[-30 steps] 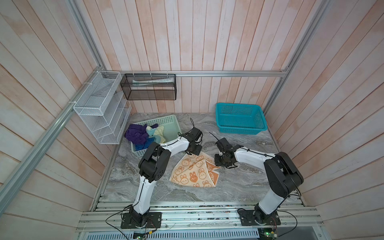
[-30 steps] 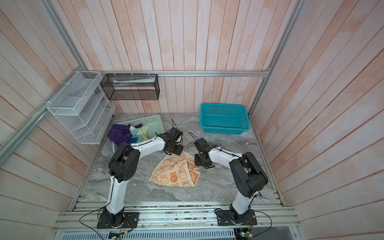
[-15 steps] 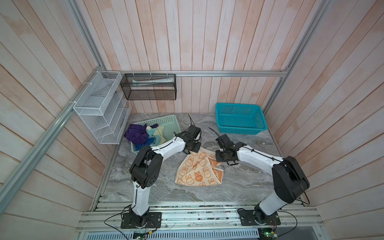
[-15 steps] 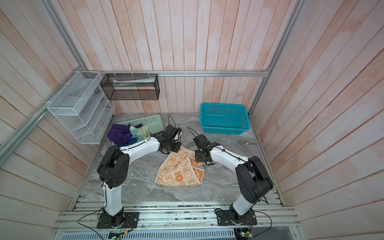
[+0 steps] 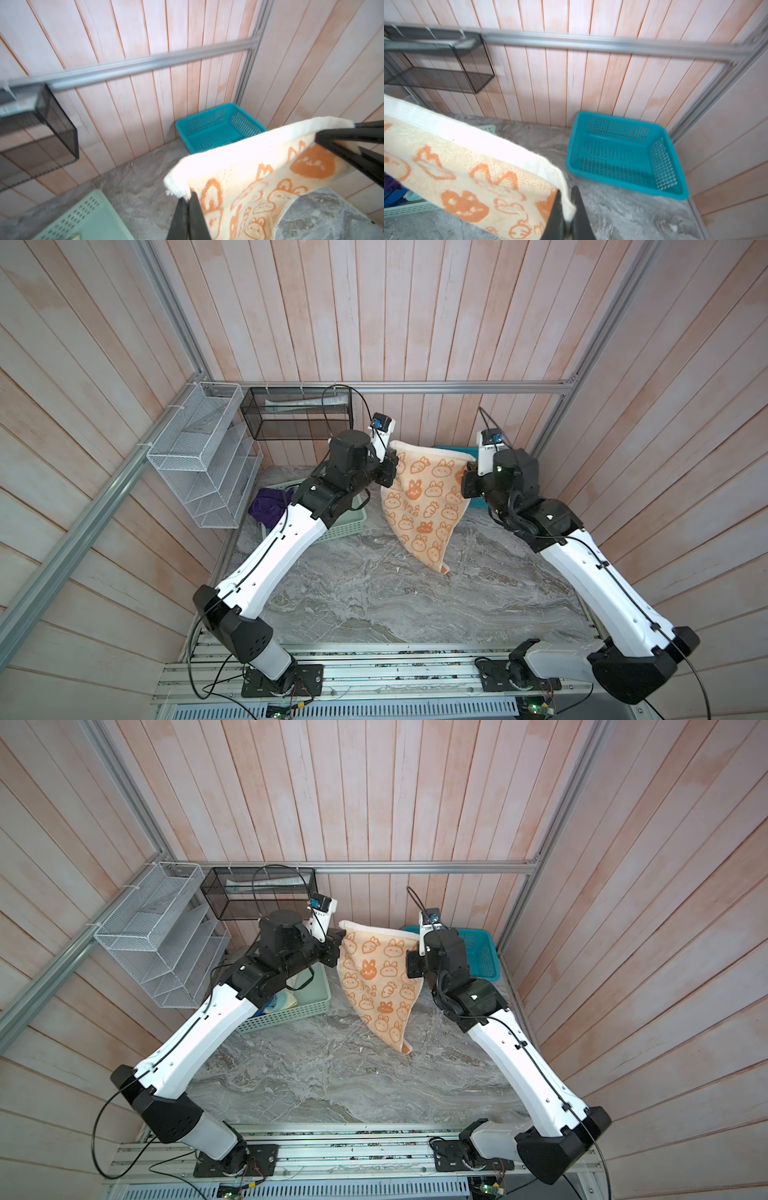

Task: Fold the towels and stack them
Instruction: 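Lift the towel with both grippers and lay it flat on the table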

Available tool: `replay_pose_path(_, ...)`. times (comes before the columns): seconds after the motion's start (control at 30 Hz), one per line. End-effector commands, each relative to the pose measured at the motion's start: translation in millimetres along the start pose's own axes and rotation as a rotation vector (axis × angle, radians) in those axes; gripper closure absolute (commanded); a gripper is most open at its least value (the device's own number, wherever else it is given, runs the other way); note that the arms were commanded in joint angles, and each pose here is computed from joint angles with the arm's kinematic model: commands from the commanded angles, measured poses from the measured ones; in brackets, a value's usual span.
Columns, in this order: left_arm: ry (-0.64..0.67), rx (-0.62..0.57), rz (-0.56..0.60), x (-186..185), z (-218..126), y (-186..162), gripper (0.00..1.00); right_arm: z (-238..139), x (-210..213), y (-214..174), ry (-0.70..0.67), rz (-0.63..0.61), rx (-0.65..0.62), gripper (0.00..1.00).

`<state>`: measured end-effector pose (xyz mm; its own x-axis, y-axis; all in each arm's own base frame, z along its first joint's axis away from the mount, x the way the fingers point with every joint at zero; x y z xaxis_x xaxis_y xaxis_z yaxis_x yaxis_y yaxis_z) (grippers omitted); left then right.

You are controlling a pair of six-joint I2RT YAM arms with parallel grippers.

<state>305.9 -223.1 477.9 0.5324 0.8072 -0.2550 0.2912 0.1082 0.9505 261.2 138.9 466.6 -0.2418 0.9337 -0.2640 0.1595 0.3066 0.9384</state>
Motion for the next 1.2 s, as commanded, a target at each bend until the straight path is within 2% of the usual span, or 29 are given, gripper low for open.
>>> replay_pose_path(0.0, -0.100, -0.109, 0.083, -23.4, -40.8, 29.4, 1.00, -31.2, -16.5, 31.4, -0.012, -0.107, -0.089, 1.00)
replay_pose_path(0.1, -0.142, -0.182, 0.121, -45.3, -75.4, 44.4, 1.00, -60.1, -25.4, 54.1, -0.018, -0.120, -0.156, 1.00)
replay_pose_path(0.3, -0.183, -0.212, 0.088, -66.9, -119.7, 67.4, 1.00, -105.5, -42.4, 83.0, -0.039, -0.140, -0.271, 1.00)
replay_pose_path(0.4, -0.181, -0.220, 0.054, -67.5, -128.8, 75.6, 1.00, -111.2, -48.1, 99.1, -0.041, -0.150, -0.261, 1.00)
replay_pose_path(0.53, -0.123, -0.188, 0.028, -66.0, -120.0, 80.8, 1.00, -102.0, -48.9, 112.2, -0.071, -0.155, -0.215, 1.00)
replay_pose_path(0.67, -0.055, -0.095, -0.020, -47.5, -87.9, 79.3, 1.00, -67.0, -40.3, 102.4, -0.063, -0.179, -0.138, 1.00)
replay_pose_path(0.83, -0.018, 0.067, -0.126, -2.4, -23.8, 51.3, 1.00, 13.2, -47.1, 52.8, 0.117, -0.080, 0.035, 1.00)
replay_pose_path(0.97, 0.016, 0.233, -0.274, 58.4, 42.1, -4.0, 1.00, 83.4, -31.3, -12.6, 0.178, -0.082, 0.163, 1.00)
replay_pose_path(1.07, 0.080, 0.291, -0.370, 103.1, 82.7, -51.5, 1.00, 129.6, -20.6, -65.1, 0.219, -0.055, 0.231, 1.00)
replay_pose_path(1.17, 0.109, 0.332, -0.403, 127.6, 114.0, -96.7, 1.00, 161.9, -6.9, -111.1, 0.272, -0.023, 0.300, 1.00)
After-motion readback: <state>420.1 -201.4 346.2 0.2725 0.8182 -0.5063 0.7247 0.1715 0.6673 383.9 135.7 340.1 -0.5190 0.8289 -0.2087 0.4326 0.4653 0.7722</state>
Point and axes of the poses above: each gripper's point midway between its finger pads, its own z axis out along the fingers, its own x axis along the line the jaws close on, y = z × x, the point moved 10 cm from there along -z, back along the fingers, and after that the axes turned 15 degrees about -z, right-handed, at the moved point
